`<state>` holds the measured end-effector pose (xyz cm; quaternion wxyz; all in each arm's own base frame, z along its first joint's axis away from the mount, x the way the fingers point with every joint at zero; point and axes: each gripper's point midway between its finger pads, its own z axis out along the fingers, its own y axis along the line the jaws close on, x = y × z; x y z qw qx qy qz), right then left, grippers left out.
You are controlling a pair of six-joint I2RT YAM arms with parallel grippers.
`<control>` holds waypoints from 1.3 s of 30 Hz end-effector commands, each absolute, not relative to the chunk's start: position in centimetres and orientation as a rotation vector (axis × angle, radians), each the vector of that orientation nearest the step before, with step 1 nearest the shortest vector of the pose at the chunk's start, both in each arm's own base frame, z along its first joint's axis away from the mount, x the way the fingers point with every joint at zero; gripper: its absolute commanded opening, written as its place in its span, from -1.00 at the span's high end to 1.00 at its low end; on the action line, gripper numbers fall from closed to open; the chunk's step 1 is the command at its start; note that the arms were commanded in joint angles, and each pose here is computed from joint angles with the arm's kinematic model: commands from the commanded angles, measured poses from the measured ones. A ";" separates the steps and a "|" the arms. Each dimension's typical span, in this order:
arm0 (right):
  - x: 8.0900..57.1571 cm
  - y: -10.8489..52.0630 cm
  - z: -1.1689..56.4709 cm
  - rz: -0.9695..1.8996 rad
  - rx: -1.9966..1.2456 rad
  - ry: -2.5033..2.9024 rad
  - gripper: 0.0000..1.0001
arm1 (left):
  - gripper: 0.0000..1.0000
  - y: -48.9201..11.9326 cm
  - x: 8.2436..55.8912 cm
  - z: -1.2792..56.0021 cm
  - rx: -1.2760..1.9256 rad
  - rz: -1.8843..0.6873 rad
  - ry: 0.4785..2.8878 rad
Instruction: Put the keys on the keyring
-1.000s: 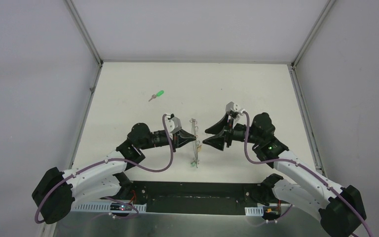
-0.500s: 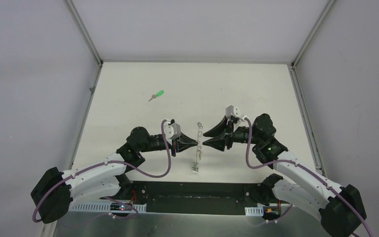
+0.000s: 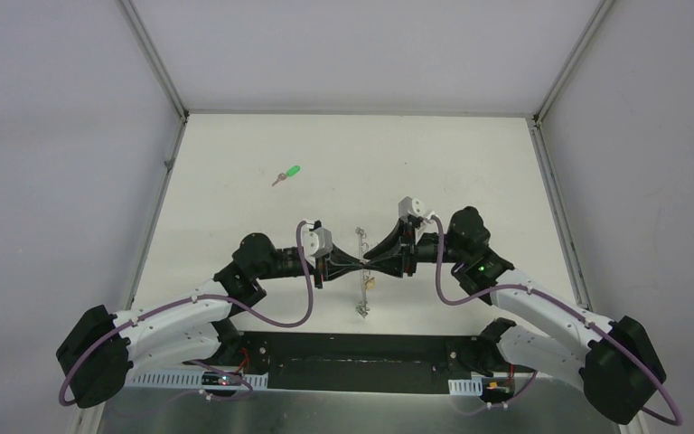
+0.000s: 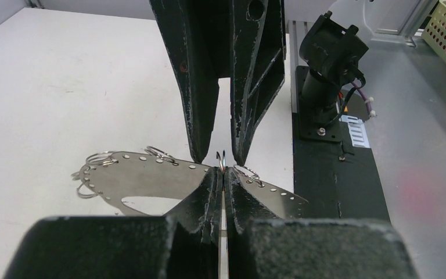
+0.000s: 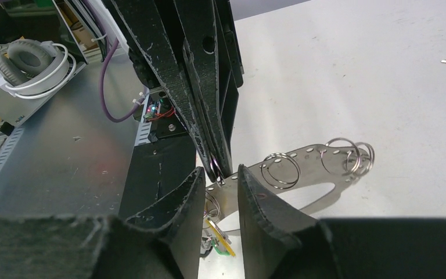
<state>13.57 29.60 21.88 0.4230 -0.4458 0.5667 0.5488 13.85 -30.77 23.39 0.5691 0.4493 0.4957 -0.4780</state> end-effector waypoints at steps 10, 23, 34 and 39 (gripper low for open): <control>12.7 30.1 22.7 1.392 -1.197 1.305 1.00 | 1.00 -31.3 13.2 26.9 1.058 -1.139 1.042; 14.3 29.2 22.8 1.278 -1.099 1.453 1.00 | -0.19 -29.7 14.6 26.0 0.943 -1.088 1.282; 14.1 28.2 21.2 1.225 -1.149 1.649 1.00 | -0.25 -28.8 15.0 24.4 0.891 -1.064 1.392; 13.8 27.4 20.5 1.171 -1.194 1.761 1.00 | -0.25 -29.0 15.4 23.7 0.896 -1.052 1.429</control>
